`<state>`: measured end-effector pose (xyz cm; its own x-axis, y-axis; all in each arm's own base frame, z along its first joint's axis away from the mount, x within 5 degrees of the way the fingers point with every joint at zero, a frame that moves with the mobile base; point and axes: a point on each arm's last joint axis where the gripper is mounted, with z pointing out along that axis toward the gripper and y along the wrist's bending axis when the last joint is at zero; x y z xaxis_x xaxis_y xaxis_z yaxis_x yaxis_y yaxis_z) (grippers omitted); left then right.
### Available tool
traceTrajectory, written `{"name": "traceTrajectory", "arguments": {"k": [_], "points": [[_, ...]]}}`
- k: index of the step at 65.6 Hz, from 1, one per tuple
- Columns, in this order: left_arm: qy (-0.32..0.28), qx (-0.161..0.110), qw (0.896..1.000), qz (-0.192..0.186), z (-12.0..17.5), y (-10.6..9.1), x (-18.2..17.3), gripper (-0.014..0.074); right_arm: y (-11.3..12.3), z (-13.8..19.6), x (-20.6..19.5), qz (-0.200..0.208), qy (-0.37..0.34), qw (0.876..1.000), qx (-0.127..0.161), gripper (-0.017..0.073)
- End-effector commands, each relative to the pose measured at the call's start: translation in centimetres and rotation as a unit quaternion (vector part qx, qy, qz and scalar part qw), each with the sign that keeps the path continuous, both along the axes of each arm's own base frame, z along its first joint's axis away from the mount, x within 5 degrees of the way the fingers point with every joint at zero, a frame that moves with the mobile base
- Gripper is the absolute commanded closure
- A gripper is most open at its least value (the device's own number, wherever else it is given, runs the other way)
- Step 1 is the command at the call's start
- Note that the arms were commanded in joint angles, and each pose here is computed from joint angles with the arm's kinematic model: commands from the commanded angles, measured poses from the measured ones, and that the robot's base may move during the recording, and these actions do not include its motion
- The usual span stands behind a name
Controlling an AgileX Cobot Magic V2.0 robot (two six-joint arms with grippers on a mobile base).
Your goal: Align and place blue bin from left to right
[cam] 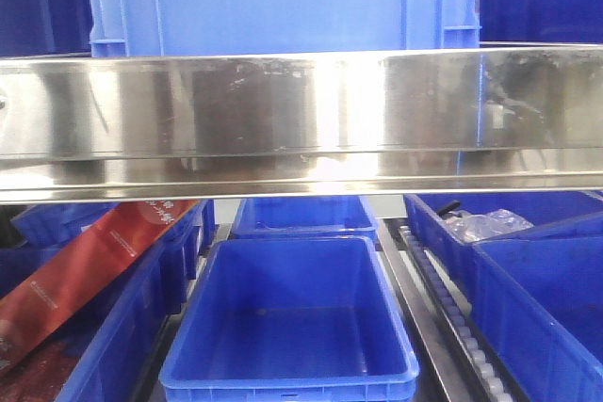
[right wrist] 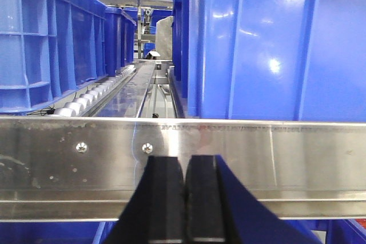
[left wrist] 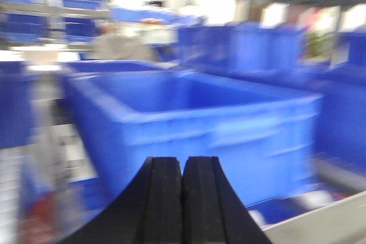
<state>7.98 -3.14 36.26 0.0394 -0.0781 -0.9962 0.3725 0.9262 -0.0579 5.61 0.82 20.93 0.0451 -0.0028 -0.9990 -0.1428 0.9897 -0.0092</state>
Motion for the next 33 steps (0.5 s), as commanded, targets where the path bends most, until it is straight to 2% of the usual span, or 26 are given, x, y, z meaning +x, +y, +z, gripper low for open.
{"name": "traceTrajectory", "arguments": {"k": [1,9,14,22,25,33], "points": [[-0.036,0.014,0.998,0.043,-1.6,0.7,0.0,0.0704,-0.1,0.3,0.0,-0.004,-0.014,1.0,0.0,0.0637],[-0.035,-0.02,0.994,0.106,-5.0,1.8,0.0,0.0704,-0.1,0.3,0.0,-0.004,-0.014,1.0,0.0,0.0637],[-0.032,-0.027,0.989,0.139,-6.9,2.4,-0.3,0.0704,-0.1,0.3,0.0,-0.004,-0.014,1.0,0.0,0.0637],[-0.018,-0.023,0.983,0.181,-9.7,3.1,-0.9,0.0704,-0.1,0.3,0.0,-0.004,-0.014,1.0,0.0,0.0637],[-0.018,-0.013,0.981,0.192,-10.7,3.2,-1.1,0.0704,-0.1,0.3,0.0,-0.004,-0.014,1.0,0.0,0.0637],[-0.026,0.0,0.978,0.205,-12.7,3.3,-1.8,0.0704,-0.1,0.3,0.0,-0.004,-0.014,1.0,0.0,0.0637]]}}
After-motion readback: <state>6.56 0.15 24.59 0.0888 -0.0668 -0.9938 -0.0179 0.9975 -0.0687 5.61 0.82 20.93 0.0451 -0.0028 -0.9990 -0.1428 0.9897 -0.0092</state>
